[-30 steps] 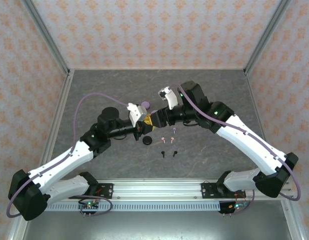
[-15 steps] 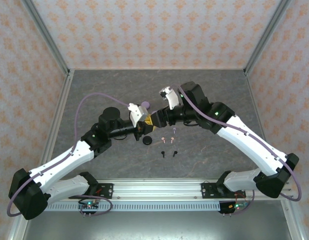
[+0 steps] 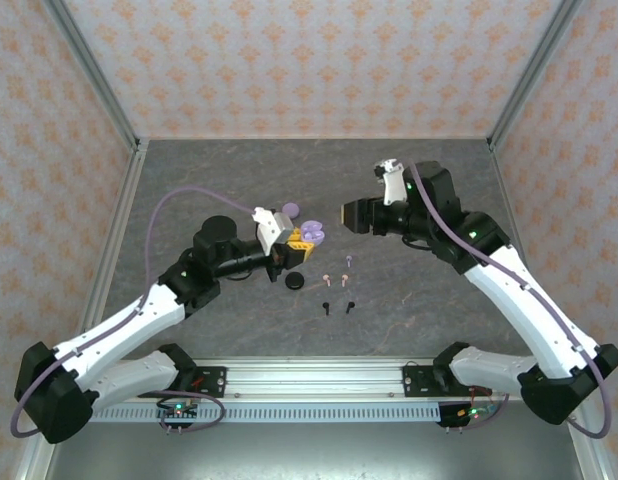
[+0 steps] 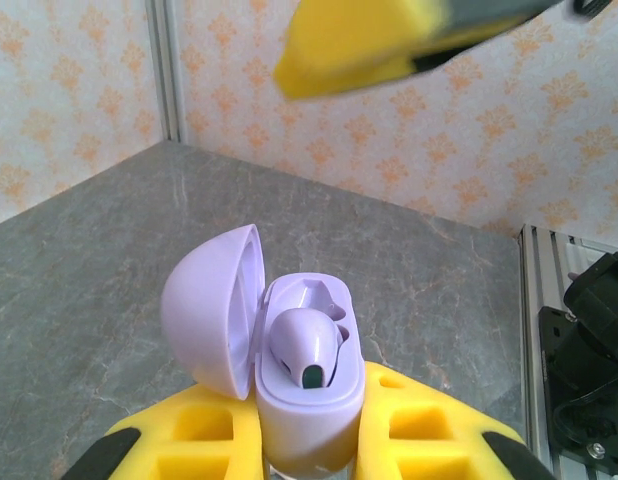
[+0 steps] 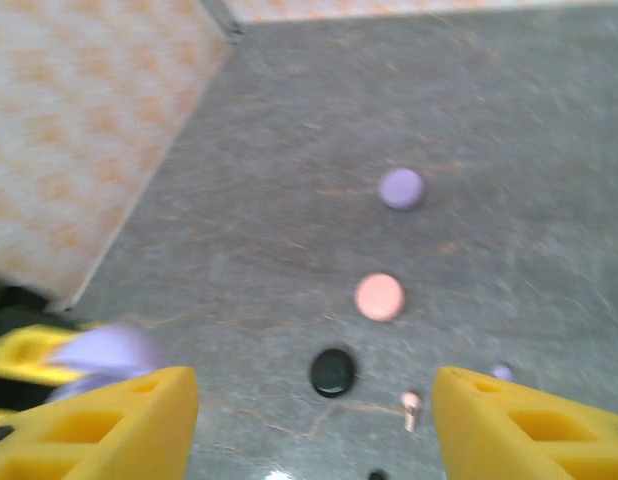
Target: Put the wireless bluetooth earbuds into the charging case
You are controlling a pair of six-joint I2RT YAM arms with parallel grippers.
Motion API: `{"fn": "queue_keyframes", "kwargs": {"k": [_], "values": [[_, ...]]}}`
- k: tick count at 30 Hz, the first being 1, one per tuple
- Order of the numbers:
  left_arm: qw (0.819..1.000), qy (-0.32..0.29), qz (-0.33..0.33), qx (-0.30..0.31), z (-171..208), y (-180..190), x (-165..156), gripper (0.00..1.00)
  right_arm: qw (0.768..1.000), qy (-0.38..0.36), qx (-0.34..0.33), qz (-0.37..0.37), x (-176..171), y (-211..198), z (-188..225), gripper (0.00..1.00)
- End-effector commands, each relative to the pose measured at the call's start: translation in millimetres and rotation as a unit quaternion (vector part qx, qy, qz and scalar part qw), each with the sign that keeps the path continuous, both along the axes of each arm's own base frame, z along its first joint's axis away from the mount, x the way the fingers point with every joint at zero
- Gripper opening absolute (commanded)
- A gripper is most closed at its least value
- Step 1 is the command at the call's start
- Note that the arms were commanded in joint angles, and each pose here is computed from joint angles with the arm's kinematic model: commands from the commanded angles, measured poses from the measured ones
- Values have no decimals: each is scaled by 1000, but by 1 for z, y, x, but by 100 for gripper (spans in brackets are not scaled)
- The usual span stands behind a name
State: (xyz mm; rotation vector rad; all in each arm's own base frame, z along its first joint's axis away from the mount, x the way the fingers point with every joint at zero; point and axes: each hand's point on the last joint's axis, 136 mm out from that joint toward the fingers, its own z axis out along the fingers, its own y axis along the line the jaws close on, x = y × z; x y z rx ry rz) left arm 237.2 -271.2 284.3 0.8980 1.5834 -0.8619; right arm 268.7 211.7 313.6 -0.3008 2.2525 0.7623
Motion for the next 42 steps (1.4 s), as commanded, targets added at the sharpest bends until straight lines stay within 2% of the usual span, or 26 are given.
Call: {"fn": "queue_keyframes", "kwargs": {"k": [1,5,9,17,27,37,42], "values": [[1000,-19,7,3,4,6,-5,0,995,82,-24,-59,10,-20,-52,61],[1000,-25,11,3,4,10,-9,0,980,152,-89,-92,22,-32,-114,57],[1000,-26,13,5,3,13,-11,0,961,220,-137,-92,27,-30,-169,51],[1000,-24,11,4,3,11,-9,0,939,292,-161,-81,40,-13,-243,45],[1000,-22,13,5,2,11,-9,0,918,310,-237,-68,47,-5,-279,41],[999,-26,17,7,3,15,-11,0,905,315,-275,-71,49,-8,-291,40],[999,-26,17,7,3,15,-11,0,905,314,-278,-68,51,-5,-294,36]]}}
